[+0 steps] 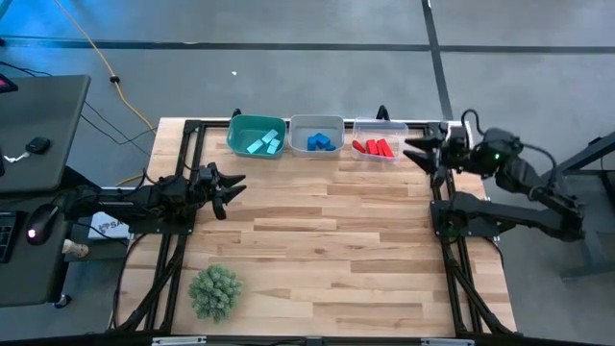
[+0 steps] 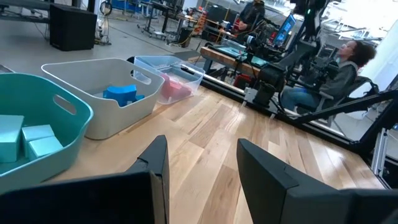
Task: Sort & place blocks by color
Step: Return to Home Position
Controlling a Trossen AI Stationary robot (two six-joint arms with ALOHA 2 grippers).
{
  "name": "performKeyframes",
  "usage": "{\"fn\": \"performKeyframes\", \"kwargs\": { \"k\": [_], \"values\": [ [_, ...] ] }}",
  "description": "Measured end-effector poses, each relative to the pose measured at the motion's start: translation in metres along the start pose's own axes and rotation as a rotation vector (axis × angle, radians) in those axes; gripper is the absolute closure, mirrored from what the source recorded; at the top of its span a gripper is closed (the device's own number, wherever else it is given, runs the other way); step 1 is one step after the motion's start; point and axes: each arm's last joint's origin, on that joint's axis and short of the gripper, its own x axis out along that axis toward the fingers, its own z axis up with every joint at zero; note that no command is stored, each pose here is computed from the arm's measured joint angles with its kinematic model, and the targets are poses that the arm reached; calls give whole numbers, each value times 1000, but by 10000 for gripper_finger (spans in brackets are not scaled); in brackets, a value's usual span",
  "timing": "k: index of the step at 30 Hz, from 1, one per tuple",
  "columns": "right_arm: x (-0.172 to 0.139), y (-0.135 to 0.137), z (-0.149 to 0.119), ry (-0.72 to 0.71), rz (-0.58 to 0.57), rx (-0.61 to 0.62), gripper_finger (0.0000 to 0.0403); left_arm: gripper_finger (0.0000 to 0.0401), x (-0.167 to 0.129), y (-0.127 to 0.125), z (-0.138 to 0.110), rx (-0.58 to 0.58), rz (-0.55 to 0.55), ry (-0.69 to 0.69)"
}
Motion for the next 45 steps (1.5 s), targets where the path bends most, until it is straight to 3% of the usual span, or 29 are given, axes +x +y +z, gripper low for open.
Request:
{"fn": "performKeyframes", "kwargs": {
  "k": [11, 21, 31, 36, 45],
  "values": [
    [-14, -5, -84, 25, 108, 98, 237, 288, 0, 0, 0, 0, 0, 0],
    [-23, -6, -117, 14, 205, 155, 237, 288, 0, 0, 0, 0, 0, 0],
    [-7, -7, -157, 81, 253, 218, 237, 288, 0, 0, 0, 0, 0, 1],
    [-4, -7, -170, 119, 238, 225, 237, 288, 0, 0, 0, 0, 0, 1],
    [-1, -13, -179, 97, 87, 262, 237, 288, 0, 0, 0, 0, 0, 1]
  ]
}}
